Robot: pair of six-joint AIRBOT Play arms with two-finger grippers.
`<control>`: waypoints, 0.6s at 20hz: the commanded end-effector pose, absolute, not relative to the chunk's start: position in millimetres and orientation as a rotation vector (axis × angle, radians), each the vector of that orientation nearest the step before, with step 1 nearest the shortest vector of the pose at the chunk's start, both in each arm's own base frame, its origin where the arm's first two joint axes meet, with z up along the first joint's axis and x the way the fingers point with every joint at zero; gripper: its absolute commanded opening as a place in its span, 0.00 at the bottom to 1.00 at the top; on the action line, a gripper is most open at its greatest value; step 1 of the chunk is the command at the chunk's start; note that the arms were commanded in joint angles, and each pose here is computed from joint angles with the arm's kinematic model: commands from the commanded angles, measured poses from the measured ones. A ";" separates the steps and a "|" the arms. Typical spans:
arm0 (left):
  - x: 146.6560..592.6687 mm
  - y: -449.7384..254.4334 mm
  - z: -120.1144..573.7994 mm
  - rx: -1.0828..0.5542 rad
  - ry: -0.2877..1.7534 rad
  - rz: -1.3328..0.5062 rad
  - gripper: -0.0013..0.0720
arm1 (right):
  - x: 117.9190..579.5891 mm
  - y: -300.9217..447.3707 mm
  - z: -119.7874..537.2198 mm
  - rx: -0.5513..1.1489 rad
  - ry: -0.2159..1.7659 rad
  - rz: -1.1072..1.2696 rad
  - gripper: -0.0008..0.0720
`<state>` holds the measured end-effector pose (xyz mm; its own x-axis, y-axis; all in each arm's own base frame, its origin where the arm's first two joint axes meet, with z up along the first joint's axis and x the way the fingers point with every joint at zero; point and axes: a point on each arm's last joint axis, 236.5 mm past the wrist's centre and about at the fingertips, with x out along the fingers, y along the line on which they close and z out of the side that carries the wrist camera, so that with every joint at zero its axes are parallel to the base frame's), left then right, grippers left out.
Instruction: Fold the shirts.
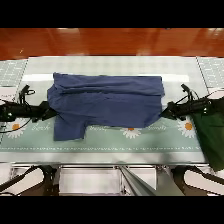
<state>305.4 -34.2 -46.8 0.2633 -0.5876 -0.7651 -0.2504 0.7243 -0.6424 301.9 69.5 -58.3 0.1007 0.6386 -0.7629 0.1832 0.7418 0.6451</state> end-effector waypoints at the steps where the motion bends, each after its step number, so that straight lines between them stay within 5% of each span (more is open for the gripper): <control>1: 336.4 -22.4 -14.5 -0.749 1.237 -0.256 0.04 | 331.8 63.7 -29.7 0.682 1.378 0.400 0.05; 12: 439.6 -29.7 4.0 -0.696 1.192 -0.304 0.04 | 451.2 32.0 7.7 0.678 1.118 0.323 0.05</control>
<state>413.9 -25.2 13.8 0.3767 -0.5533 -0.7429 -0.1217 0.7655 -0.6318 419.4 38.8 4.3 0.3570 0.5696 -0.7404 0.0831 0.7701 0.6325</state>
